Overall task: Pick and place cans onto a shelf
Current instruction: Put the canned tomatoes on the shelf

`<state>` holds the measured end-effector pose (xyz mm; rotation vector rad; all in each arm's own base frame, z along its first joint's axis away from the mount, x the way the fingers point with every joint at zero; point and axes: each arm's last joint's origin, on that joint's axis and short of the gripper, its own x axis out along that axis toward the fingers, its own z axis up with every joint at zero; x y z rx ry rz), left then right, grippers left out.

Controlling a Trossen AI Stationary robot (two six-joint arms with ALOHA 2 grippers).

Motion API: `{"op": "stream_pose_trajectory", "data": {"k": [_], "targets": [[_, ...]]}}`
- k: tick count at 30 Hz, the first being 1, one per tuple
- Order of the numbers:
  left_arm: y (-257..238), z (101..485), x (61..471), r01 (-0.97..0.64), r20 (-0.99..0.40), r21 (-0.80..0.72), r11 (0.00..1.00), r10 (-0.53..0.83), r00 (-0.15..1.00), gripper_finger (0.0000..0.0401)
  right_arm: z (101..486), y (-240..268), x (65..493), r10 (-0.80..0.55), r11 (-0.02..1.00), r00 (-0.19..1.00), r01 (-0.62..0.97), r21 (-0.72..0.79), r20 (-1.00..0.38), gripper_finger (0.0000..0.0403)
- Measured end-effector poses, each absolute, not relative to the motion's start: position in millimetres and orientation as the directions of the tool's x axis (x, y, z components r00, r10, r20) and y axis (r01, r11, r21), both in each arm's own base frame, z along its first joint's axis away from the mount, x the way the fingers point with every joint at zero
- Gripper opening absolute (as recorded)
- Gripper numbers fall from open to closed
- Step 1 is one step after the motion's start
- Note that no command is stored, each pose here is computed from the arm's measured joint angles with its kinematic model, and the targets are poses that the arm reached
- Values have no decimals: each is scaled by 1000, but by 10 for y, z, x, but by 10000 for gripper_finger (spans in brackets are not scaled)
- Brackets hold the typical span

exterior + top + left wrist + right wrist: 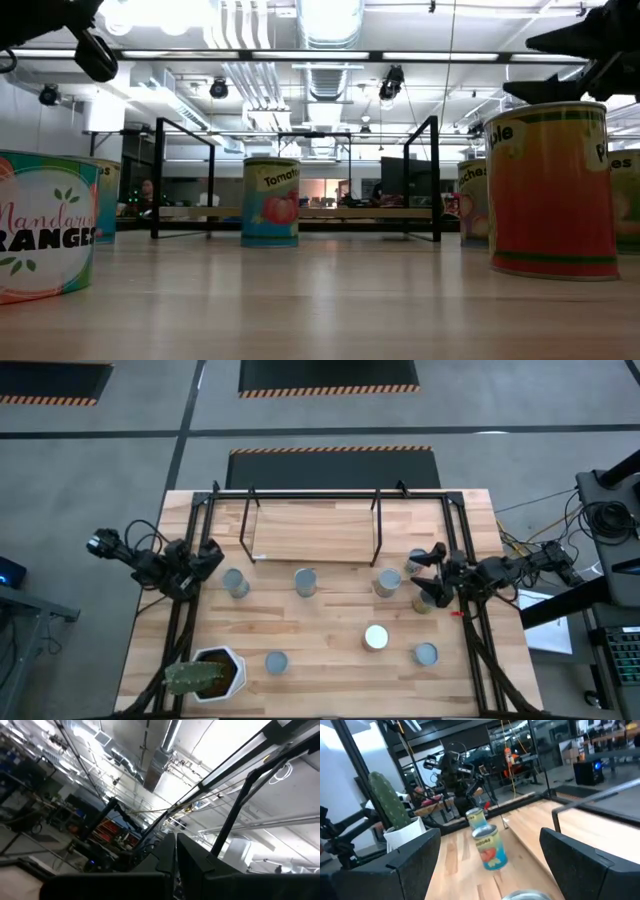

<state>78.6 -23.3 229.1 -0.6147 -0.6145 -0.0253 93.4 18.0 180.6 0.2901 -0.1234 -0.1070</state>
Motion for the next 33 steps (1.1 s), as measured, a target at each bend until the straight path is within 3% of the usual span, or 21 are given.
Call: {"op": "stream_pose_trajectory", "data": {"k": [10,18,27,33], "targets": [[-235,2710,771,105,549,-360,927,119,827,0,2032,213,886,34,992,942,-72,104,333,327],[-312,3208,945,-40,355,-187,982,105,929,0,2133,234,921,57,998,911,-65,6,408,327],[-511,3272,1340,-69,190,-75,995,82,978,0,2524,288,1084,64,994,935,-31,-101,350,327],[-596,3275,1505,-68,140,-66,995,76,987,0,2719,403,1431,82,983,990,-61,-172,117,327]]}}
